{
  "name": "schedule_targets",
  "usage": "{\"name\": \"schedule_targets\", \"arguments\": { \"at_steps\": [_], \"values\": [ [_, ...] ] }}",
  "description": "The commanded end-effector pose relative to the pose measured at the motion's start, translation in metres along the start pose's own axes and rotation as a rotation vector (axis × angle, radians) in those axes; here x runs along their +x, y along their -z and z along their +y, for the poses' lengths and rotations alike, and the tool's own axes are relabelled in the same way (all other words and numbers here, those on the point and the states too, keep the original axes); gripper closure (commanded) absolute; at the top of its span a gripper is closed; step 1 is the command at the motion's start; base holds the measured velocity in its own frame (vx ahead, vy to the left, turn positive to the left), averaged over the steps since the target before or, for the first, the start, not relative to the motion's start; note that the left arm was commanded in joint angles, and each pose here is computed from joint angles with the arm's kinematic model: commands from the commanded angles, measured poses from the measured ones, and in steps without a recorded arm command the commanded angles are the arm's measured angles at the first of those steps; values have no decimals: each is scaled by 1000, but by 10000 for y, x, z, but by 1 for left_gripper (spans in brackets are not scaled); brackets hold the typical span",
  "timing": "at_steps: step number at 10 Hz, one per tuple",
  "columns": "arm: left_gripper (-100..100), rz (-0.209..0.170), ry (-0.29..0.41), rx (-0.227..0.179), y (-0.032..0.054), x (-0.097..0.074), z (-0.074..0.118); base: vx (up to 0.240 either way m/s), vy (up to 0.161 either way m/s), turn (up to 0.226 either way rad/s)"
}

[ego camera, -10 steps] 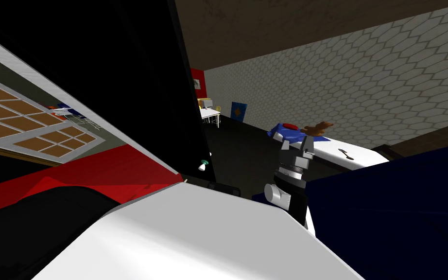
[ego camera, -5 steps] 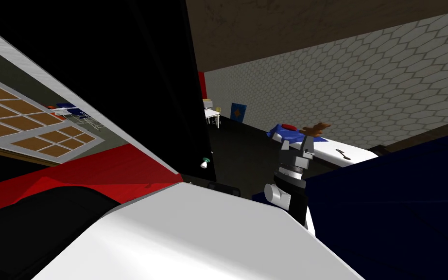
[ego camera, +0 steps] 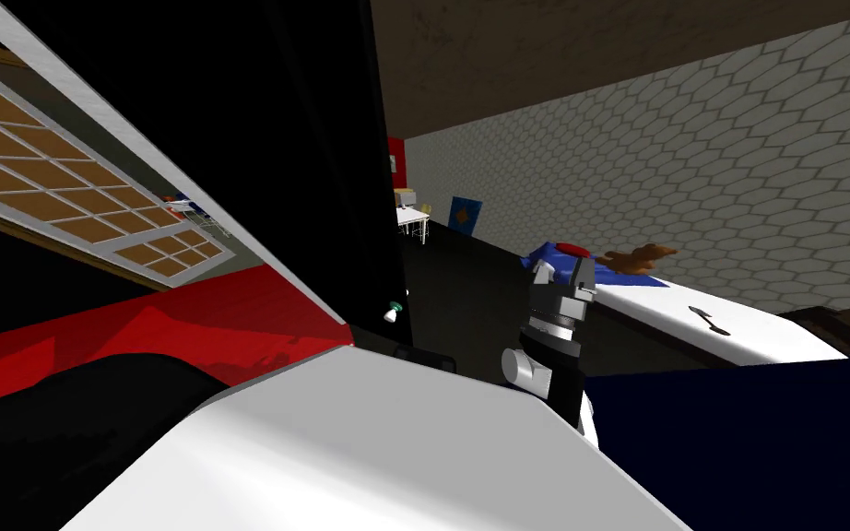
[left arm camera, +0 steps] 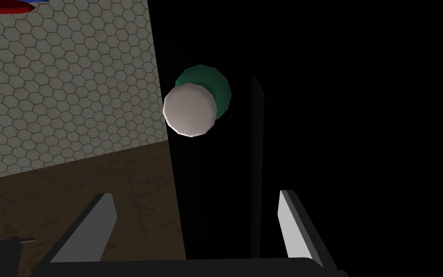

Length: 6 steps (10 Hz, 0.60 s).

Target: Push the door open

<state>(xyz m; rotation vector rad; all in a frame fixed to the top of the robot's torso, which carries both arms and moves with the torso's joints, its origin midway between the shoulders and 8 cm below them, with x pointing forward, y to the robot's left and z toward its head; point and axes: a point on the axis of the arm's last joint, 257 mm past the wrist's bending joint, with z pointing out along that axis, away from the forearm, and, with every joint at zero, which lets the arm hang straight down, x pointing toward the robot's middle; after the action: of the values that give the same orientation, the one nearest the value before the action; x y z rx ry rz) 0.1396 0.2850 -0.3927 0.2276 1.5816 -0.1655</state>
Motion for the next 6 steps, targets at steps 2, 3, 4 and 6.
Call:
{"name": "schedule_targets", "arguments": {
  "at_steps": [2,3,4,6],
  "values": [
    [-100,-1,-3,23,96,-5,-142,129,-39,279],
    [-100,-6,5,26,125,-8,-250,115,-50,379],
    [-100,-13,18,23,136,-13,-360,133,-46,361],
    [-100,-17,27,18,138,-15,-418,89,-33,198]
  ]
}}
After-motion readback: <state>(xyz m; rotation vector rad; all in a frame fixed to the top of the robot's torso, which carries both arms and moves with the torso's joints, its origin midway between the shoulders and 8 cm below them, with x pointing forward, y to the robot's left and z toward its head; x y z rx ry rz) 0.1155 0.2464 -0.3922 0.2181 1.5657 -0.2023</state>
